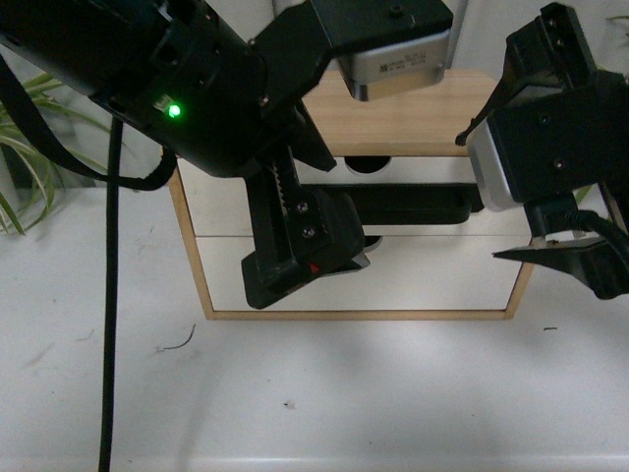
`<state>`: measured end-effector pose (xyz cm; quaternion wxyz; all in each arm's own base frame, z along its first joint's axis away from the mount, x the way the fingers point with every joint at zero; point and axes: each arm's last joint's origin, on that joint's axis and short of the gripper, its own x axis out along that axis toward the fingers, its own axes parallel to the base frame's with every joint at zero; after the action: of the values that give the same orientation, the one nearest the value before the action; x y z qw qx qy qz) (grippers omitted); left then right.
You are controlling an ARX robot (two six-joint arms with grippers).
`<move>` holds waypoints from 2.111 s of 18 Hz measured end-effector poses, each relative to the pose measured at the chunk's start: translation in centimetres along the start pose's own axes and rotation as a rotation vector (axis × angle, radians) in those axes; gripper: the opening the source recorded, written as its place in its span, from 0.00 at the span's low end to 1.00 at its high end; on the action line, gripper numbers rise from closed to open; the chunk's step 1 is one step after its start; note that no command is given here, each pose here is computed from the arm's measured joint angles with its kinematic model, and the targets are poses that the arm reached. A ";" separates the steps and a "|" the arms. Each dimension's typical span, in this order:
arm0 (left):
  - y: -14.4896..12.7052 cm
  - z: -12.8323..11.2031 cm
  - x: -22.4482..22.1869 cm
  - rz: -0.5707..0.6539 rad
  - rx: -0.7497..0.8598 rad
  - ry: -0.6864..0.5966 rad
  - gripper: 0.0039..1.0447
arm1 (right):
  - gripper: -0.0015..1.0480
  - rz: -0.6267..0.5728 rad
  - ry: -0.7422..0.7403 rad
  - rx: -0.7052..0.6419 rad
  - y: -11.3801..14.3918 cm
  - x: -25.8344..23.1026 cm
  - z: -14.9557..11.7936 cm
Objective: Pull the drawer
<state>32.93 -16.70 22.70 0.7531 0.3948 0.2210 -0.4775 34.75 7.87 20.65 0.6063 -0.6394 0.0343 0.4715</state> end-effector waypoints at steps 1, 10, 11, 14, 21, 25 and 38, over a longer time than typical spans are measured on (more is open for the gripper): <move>0.0 0.0 0.5 -0.011 0.000 0.006 0.94 | 0.94 0.010 -0.008 -0.008 0.1 0.4 0.4; 0.4 -0.7 3.7 -0.021 -0.009 0.036 0.94 | 0.94 0.100 0.004 0.080 -0.1 2.9 0.4; 0.5 -0.7 3.9 -0.017 -0.008 0.032 0.94 | 0.94 0.096 0.005 0.090 -0.3 3.0 0.4; 0.3 -0.3 4.8 -0.028 0.002 0.019 0.94 | 0.94 0.120 0.021 0.114 0.8 4.4 0.4; -0.3 -0.4 5.9 -0.035 0.014 0.030 0.94 | 0.94 0.126 0.027 0.126 1.5 5.0 0.5; -0.5 -0.5 6.5 -0.036 0.018 0.034 0.94 | 0.94 0.115 0.027 0.126 1.7 5.7 0.3; -1.1 -0.7 7.8 -0.053 0.031 0.021 0.94 | 0.94 0.113 0.018 0.128 3.4 7.5 -0.3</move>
<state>35.45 -20.61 16.31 0.7316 0.4054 0.2318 -0.4968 36.96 10.69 13.24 0.6179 -0.6007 0.1059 0.4961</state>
